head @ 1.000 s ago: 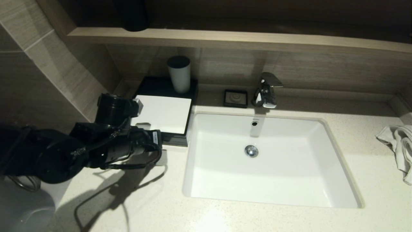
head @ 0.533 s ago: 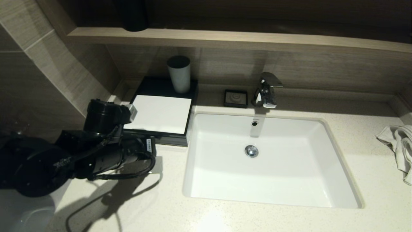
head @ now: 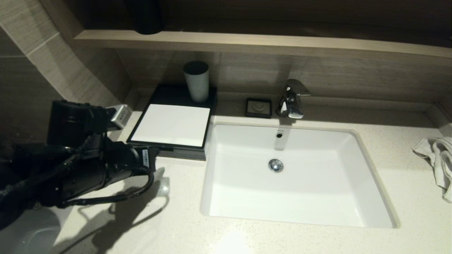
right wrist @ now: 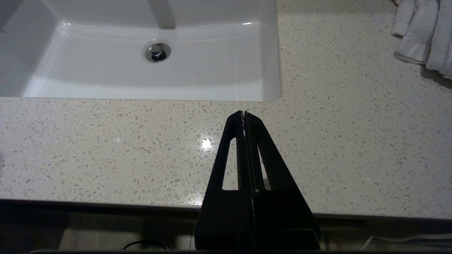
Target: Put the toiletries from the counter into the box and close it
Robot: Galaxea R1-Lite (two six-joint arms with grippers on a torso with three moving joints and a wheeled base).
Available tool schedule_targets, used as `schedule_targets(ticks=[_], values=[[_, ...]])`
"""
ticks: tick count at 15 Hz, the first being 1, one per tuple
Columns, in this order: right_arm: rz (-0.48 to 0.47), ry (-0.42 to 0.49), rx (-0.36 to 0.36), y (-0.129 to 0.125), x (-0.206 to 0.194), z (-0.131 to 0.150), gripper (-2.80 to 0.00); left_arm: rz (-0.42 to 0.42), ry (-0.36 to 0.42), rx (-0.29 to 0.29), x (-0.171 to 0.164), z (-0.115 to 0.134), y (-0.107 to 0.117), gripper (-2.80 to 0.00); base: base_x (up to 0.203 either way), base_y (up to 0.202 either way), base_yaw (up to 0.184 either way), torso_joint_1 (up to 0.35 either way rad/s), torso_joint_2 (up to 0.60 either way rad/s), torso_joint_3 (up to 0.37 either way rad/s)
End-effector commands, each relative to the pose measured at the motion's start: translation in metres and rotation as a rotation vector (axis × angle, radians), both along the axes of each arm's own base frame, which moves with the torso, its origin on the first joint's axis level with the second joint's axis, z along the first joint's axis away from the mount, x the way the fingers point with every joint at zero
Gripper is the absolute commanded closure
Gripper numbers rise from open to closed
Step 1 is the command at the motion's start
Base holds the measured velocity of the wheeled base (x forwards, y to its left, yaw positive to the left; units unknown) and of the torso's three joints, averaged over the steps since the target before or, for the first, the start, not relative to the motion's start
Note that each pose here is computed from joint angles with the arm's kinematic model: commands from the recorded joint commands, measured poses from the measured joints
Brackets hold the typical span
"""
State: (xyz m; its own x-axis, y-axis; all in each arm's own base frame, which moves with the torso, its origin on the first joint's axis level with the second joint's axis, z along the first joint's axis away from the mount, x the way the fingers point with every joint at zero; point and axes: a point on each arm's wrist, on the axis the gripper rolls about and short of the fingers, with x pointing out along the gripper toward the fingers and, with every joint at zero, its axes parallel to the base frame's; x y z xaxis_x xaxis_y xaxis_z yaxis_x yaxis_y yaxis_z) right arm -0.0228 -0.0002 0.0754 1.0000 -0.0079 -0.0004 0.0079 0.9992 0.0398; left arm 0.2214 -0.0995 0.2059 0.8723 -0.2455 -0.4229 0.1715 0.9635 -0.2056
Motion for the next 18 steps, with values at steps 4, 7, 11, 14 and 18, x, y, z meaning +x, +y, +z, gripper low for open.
schedule_targets(ticks=[4, 7, 11, 14, 18], values=[[0.000, 0.003, 0.000, 0.000, 0.000, 0.000, 0.00, 0.048, -0.142, 0.040, -0.057, 0.022, 0.043, 0.00, 0.000, 0.000, 0.000, 0.000, 0.00, 0.000], [0.000, 0.001, 0.000, 0.000, 0.000, 0.000, 0.00, 0.118, -0.230, 0.113, -0.090, 0.024, 0.069, 0.00, 0.000, 0.000, 0.000, 0.000, 0.00, 0.000], [0.000, 0.001, 0.000, 0.000, 0.000, 0.000, 0.00, 0.131, -0.370, 0.189, -0.146, 0.031, 0.086, 0.00, 0.000, 0.000, 0.000, 0.000, 0.00, 0.000], [0.000, 0.002, 0.000, 0.000, 0.000, 0.000, 0.00, 0.150, -0.423, 0.222, -0.184, 0.029, 0.095, 0.00, 0.000, 0.000, 0.000, 0.000, 0.00, 0.000], [0.000, 0.001, 0.000, 0.000, 0.000, 0.000, 0.00, 0.240, -0.492, 0.294, -0.224, 0.021, 0.105, 0.00, 0.000, 0.000, 0.000, 0.000, 0.00, 0.000]])
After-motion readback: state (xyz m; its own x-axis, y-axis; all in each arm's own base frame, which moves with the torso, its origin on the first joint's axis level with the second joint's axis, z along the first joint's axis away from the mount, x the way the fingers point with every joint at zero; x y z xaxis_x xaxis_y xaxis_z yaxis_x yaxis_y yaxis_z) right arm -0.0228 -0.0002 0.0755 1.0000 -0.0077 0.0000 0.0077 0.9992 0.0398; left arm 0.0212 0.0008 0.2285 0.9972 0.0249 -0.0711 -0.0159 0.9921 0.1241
